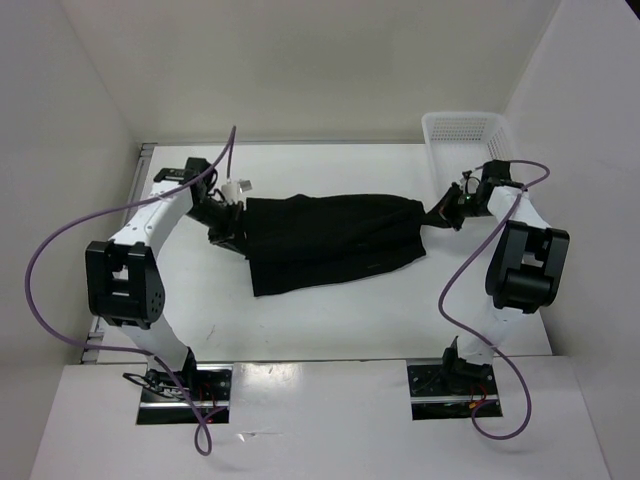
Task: Fold and stack the shorts
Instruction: Fold the shorts
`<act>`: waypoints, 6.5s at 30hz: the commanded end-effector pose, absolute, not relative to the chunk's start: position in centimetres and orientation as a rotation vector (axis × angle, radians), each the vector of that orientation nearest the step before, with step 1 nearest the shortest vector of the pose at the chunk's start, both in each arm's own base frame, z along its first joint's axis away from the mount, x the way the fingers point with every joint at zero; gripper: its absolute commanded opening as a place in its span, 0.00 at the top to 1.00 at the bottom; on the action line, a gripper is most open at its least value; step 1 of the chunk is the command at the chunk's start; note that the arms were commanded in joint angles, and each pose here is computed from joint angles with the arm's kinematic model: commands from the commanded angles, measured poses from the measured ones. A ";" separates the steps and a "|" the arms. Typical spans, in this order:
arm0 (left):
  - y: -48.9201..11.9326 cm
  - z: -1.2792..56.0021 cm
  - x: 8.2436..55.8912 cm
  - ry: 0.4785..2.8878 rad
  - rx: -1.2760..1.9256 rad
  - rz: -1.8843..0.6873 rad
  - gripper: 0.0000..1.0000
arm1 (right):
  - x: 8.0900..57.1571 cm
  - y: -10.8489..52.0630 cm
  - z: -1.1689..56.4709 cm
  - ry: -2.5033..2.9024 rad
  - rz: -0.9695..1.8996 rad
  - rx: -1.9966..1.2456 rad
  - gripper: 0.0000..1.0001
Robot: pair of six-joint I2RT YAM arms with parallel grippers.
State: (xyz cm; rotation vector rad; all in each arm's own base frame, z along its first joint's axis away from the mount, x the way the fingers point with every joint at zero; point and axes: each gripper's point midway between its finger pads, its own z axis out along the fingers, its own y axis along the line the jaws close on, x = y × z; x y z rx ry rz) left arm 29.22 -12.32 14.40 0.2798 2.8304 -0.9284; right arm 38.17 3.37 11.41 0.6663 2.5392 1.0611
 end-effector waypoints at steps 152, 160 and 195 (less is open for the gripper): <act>-11.6 5.3 50.2 2.505 0.359 -0.674 0.86 | 31.9 2.3 3.9 2.772 0.560 0.730 1.00; -7.5 5.8 50.8 2.519 0.265 -0.490 1.00 | 31.6 2.4 3.7 2.780 0.560 0.735 1.00; -11.6 -0.4 40.7 2.817 0.286 -0.786 0.73 | 40.0 11.8 11.8 2.722 0.288 0.180 1.00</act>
